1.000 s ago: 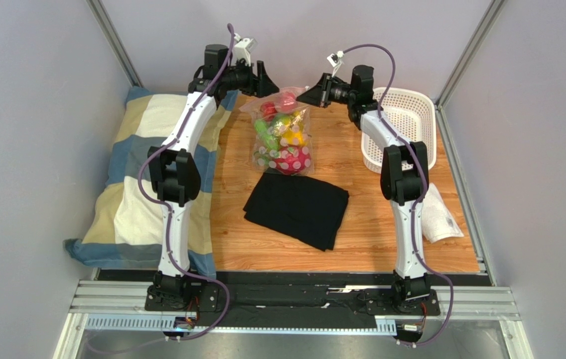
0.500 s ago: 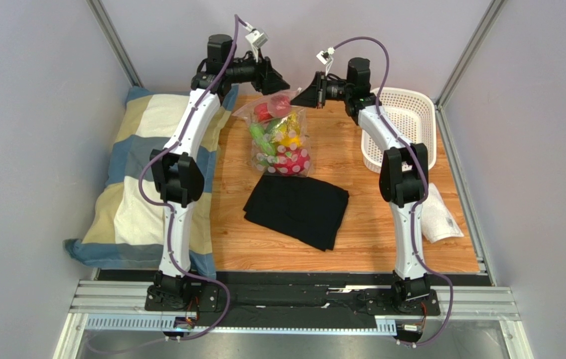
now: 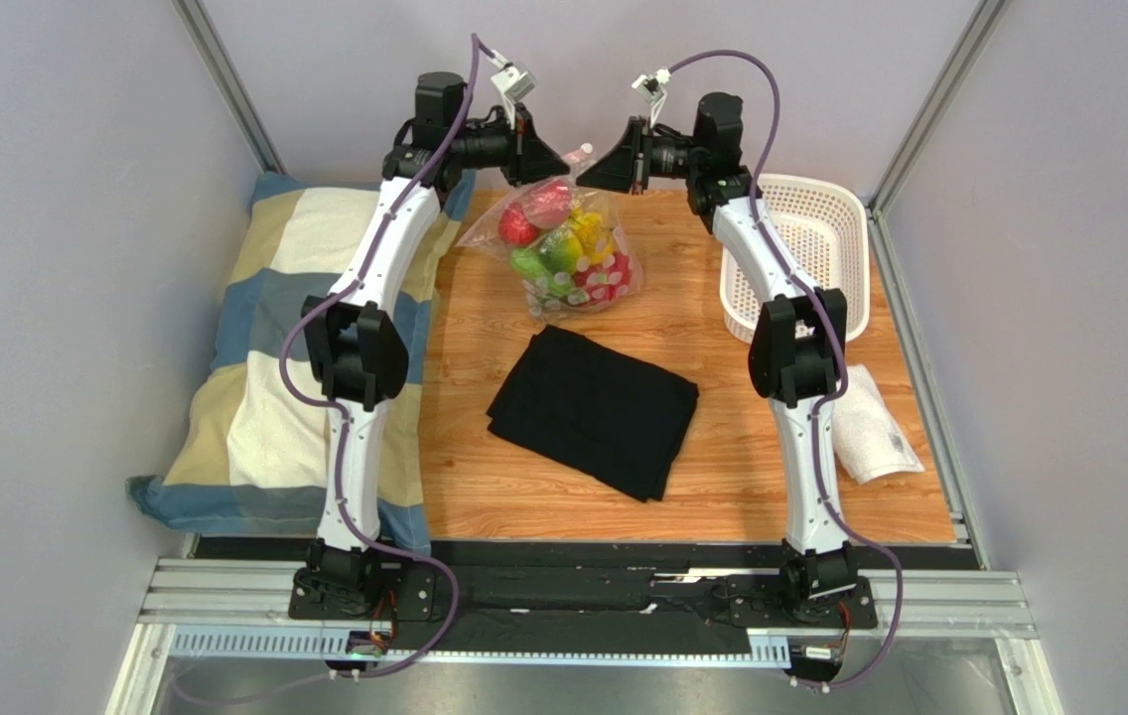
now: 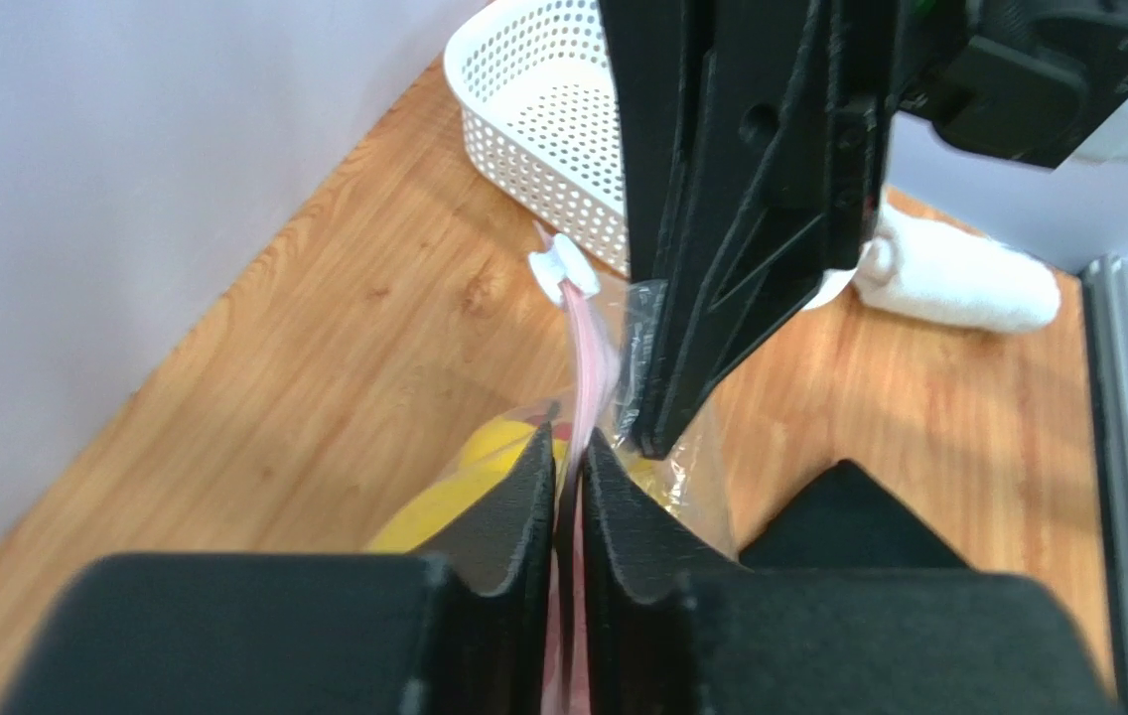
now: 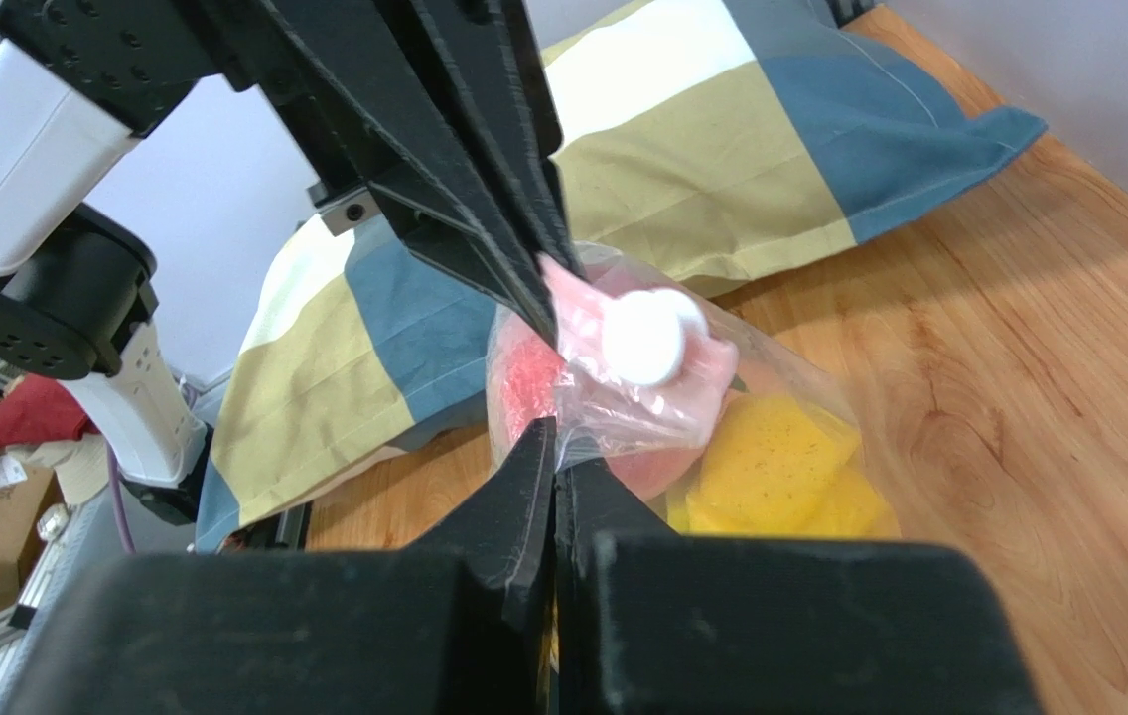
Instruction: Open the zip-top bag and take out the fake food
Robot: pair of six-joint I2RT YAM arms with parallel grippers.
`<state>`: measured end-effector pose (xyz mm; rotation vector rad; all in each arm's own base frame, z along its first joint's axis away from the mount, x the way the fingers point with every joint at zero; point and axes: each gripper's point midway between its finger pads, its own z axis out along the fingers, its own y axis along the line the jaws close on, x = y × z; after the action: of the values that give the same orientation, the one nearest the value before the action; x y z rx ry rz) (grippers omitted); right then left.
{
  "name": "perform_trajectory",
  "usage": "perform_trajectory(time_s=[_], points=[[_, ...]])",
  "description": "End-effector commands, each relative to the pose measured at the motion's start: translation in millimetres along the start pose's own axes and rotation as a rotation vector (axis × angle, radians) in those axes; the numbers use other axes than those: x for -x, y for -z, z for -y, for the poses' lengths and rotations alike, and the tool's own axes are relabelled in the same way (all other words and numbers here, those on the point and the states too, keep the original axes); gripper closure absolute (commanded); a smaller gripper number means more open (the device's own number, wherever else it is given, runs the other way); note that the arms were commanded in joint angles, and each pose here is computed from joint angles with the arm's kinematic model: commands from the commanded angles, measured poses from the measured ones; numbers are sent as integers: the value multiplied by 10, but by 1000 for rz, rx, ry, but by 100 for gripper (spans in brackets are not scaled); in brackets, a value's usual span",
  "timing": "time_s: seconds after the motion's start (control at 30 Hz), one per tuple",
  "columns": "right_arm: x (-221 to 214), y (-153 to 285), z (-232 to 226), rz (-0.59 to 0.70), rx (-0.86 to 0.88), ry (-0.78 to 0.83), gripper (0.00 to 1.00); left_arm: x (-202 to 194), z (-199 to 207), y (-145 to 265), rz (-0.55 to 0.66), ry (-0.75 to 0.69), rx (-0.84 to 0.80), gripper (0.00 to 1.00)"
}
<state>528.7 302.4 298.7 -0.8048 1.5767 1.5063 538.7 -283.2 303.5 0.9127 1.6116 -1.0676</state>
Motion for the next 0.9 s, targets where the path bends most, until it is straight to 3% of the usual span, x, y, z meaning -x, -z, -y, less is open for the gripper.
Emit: perform_trajectory(time_s=[0.0,0.1,0.17,0.3,0.4,0.47,0.6,0.63,0.67,0.77,0.8,0.83,0.87], points=[[128,37,-97,18,17,36,100,154,-81,4,47,-64,27,100],[92,70,-39,25,-2,25,100,176,-83,13,58,-69,37,100],[105,108,22,37,-19,4,93,163,-54,12,58,-65,22,100],[165,116,-25,54,22,7,67,169,-13,15,60,-62,3,100],[178,115,-43,57,31,2,53,188,7,20,67,-66,6,100],[208,112,-52,59,33,9,55,217,31,44,70,-70,5,100],[195,77,16,65,50,-7,70,321,139,67,104,-77,-21,100],[209,74,6,70,55,-26,78,294,148,67,102,-67,-24,100],[222,70,15,77,54,-25,100,328,183,81,107,-69,-31,100],[220,22,-10,82,61,-18,100,379,180,93,120,-39,-19,100],[209,15,-2,83,55,-23,100,450,187,108,128,-34,-8,89],[235,5,-37,86,54,-3,100,471,180,121,131,-21,-6,71],[243,7,-40,89,48,0,100,500,194,116,139,-5,-15,31]])
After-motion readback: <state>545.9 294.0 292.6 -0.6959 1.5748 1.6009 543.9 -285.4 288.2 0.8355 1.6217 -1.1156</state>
